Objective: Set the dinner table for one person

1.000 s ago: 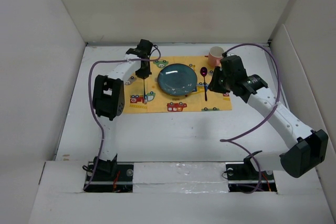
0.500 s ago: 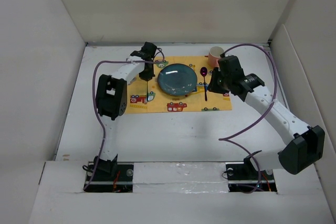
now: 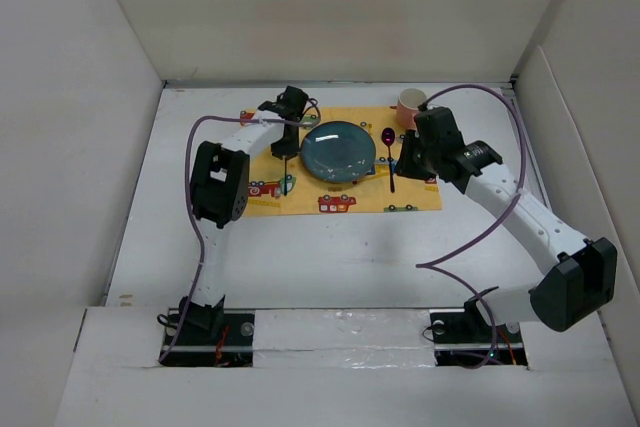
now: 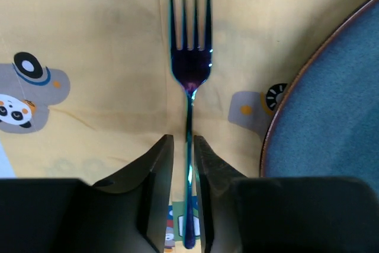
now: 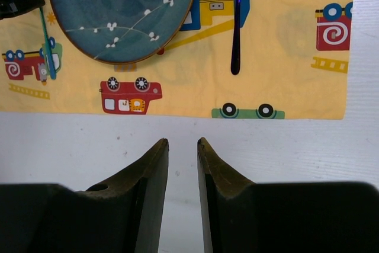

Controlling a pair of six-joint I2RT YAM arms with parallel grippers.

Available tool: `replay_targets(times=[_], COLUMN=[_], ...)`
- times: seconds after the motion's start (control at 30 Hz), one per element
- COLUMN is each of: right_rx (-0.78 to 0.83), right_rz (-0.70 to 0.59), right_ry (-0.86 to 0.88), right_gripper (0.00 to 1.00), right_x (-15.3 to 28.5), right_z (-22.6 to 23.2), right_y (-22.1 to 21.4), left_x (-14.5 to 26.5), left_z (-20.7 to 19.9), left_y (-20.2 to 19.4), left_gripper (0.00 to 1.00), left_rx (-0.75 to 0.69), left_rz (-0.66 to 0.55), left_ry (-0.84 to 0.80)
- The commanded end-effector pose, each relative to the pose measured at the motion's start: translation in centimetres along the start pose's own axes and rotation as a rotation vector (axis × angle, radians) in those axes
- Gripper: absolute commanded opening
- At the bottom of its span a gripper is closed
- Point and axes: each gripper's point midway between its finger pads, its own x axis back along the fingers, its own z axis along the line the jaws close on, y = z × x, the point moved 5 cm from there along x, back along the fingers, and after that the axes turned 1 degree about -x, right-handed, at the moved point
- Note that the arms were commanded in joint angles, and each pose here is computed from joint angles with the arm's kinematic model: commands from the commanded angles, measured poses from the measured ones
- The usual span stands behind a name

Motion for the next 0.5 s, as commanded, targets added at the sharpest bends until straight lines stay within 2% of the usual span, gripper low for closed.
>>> replay_targets(times=[0.0, 0.03, 0.07, 0.13, 0.27, 0.33, 0.37, 0.4, 0.47], right_rx=[0.015, 0.015, 0.013, 0.013, 0.011, 0.007, 0.006, 0.002, 0.0], right_rz=[-0.018, -0.018, -0.02, -0.027, -0.06, -0.1, -0.129, -0.171, -0.229], right_ry=[0.003, 0.003, 0.008, 0.01, 0.024, 0.04, 0.045, 0.068, 0.096], right_gripper=[0.33, 0.33, 0.33, 0.33, 0.32, 0.23, 0.07, 0.01, 0.0], right_x=[0.0, 0.0, 0.1, 0.3, 1.1, 2.1, 2.9, 4.1, 5.7], right_z=[0.1, 0.1, 0.2, 0.4, 0.8, 1.4, 1.5, 2.1, 2.6], right_y=[0.4, 0.4, 0.5, 0.9, 1.9, 3.2, 3.9, 5.1, 6.5], left_x=[1.1, 1.1, 1.6, 2.7, 6.0, 8.1, 10.6, 12.1, 17.1], left_z=[0.6, 0.6, 0.6, 0.5, 0.0, -0.2, -0.1, 0.0, 0.8], left_y=[0.8, 0.8, 1.1, 1.9, 4.0, 5.1, 6.1, 6.5, 7.7], left_gripper=[0.25, 0.25, 0.32, 0.37, 0.39, 0.38, 0.37, 0.37, 0.34], left_rx=[0.024, 0.024, 0.027, 0.036, 0.07, 0.096, 0.112, 0.126, 0.175], left_rz=[-0.03, -0.03, -0.042, -0.065, -0.131, -0.181, -0.232, -0.264, -0.387], left_ry=[0.029, 0.029, 0.023, 0.004, -0.063, -0.1, -0.136, -0.157, -0.207])
